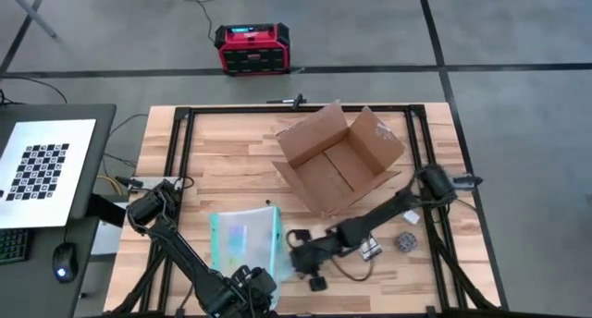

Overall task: Unpack boxes
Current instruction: Put blue headphones into the transparent bag, then put the white deck of cards into the transparent zip bag

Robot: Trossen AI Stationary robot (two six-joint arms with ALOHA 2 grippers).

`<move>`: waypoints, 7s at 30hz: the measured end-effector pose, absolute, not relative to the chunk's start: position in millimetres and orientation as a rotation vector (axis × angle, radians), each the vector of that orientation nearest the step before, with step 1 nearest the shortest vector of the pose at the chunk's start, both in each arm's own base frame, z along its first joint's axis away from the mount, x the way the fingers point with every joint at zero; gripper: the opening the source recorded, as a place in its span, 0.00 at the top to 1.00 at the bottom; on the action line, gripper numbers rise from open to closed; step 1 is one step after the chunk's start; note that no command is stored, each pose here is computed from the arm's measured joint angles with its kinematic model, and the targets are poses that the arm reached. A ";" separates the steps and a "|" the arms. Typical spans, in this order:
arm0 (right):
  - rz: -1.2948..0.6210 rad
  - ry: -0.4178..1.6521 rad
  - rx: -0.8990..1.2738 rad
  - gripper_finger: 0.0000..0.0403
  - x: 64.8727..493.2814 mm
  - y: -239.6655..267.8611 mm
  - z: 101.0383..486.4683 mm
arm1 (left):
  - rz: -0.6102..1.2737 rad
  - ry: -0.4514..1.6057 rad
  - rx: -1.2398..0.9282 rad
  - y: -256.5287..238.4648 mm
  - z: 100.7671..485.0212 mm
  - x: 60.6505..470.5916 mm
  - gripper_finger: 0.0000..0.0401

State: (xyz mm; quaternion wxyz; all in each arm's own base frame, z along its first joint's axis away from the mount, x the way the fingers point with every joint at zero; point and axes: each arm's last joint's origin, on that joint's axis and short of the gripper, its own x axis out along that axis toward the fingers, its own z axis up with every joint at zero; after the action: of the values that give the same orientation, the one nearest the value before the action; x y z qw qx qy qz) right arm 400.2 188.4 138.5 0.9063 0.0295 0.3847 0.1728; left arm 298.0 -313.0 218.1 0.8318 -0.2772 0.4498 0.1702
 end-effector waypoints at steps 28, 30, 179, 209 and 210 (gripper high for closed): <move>0.315 0.914 0.028 0.35 420.5 182.6 194.2 | 0.301 0.928 -0.600 -317.8 220.6 301.3 1.00; 0.316 0.992 0.002 0.35 402.7 183.0 210.5 | 0.302 0.930 -0.599 -317.7 220.6 301.2 1.00; -0.632 1.043 0.880 0.18 230.5 163.9 134.2 | 0.307 0.935 -0.619 -316.1 220.6 303.4 1.00; -0.481 1.022 0.785 0.19 253.5 164.5 143.1 | 0.444 0.869 -0.816 -286.5 223.0 333.9 1.00; -0.478 1.024 0.777 0.19 253.6 164.1 143.1 | 0.446 0.868 -0.810 -284.2 223.0 335.9 1.00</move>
State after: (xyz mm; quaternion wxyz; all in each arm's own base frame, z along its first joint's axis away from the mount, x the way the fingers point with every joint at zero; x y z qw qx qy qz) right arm 253.6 164.1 143.1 0.7740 0.3588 0.4727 -0.2207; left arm 335.9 -284.2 223.0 0.8056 -0.3786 0.4054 0.2082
